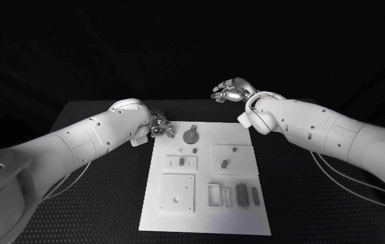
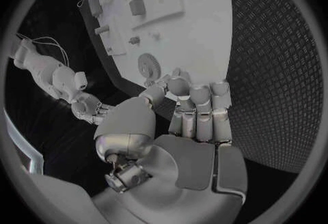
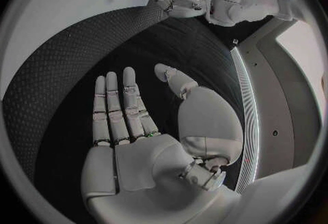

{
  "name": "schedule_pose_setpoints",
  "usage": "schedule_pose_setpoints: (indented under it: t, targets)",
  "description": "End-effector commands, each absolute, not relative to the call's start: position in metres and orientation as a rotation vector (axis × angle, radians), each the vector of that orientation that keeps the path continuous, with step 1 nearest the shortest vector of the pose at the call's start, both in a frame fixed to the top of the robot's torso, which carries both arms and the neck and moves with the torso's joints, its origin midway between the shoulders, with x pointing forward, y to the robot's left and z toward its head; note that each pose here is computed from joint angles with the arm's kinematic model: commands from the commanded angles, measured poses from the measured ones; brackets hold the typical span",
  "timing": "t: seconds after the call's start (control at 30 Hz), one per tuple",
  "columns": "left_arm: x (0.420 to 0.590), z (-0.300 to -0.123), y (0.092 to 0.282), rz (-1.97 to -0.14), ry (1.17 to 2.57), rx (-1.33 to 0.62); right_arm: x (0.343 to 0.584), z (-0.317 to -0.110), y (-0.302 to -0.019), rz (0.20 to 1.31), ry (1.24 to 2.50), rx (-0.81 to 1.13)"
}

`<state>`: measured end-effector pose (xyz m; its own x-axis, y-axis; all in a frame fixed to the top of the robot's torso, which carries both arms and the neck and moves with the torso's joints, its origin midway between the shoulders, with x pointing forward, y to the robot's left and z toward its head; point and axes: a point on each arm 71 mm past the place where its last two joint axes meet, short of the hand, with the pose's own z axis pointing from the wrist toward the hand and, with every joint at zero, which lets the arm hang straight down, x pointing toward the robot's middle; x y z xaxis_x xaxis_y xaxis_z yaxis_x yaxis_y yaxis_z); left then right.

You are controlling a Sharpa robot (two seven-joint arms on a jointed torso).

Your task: Assemble the parts on the task board

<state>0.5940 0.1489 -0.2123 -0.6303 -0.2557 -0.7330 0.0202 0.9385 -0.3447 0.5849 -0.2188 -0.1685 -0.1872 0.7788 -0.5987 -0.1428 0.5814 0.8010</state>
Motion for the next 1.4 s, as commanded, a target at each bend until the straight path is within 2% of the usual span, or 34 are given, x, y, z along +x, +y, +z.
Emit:
schedule_pose_setpoints:
  t: [0.03, 0.27, 0.43, 0.7, 0.97, 1.23, 1.4]
  targets:
    - [0.591, -0.214, 0.149, -0.452, 2.224, -0.222, 0.585, -0.169, -0.218, 0.917, 1.553, 0.548]
    - [0.589, -0.213, 0.152, -0.466, 2.222, -0.252, 0.584, -0.169, -0.219, 0.917, 1.553, 0.548]
    - [0.584, -0.214, 0.155, -0.546, 2.260, -0.370, 0.584, -0.168, -0.221, 0.914, 1.552, 0.550]
    - [0.576, -0.198, 0.163, -0.595, 2.250, -0.423, 0.584, -0.169, -0.225, 0.907, 1.551, 0.554]
    - [0.554, -0.183, 0.172, -0.589, 2.182, -0.400, 0.585, -0.169, -0.231, 0.892, 1.549, 0.562]
    - [0.531, -0.184, 0.175, -0.548, 2.145, -0.301, 0.585, -0.169, -0.233, 0.888, 1.548, 0.564]
    - [0.521, -0.191, 0.173, -0.514, 2.119, -0.231, 0.586, -0.169, -0.233, 0.887, 1.548, 0.565]
